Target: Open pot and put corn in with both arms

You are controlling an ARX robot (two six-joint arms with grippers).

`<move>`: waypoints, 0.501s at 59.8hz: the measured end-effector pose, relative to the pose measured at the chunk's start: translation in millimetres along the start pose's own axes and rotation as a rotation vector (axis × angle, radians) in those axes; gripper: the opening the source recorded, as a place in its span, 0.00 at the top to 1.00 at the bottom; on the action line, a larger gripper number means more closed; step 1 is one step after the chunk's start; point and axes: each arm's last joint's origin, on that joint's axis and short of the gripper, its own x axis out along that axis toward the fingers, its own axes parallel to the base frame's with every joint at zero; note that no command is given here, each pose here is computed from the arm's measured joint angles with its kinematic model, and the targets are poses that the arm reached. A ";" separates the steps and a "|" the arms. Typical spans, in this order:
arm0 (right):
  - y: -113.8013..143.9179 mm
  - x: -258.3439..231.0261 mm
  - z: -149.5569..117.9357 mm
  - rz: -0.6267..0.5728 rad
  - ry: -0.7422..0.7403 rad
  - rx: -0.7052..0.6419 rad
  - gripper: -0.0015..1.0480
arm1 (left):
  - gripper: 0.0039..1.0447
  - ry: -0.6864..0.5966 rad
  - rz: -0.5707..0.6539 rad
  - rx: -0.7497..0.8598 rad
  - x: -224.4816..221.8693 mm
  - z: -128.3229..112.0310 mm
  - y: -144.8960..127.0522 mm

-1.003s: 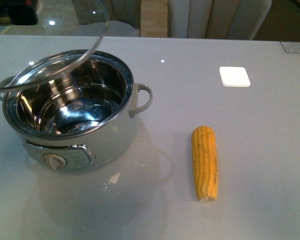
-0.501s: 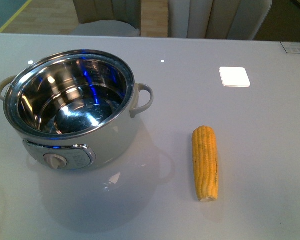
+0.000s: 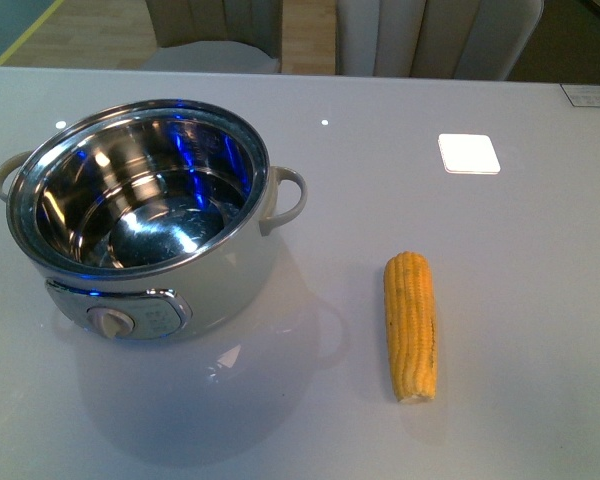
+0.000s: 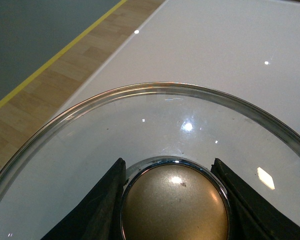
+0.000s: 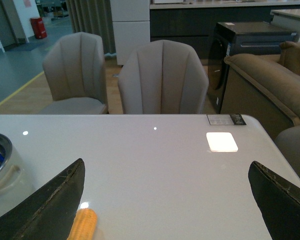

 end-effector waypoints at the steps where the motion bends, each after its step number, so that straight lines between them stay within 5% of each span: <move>1: 0.0 0.0 0.0 0.000 0.000 0.000 0.08 | 0.58 -0.001 -0.001 0.000 1.3 -0.6 -0.1; 30: 0.0 0.0 0.0 0.000 0.000 0.000 0.08 | 0.58 0.016 -0.018 0.011 31.2 -24.3 -6.9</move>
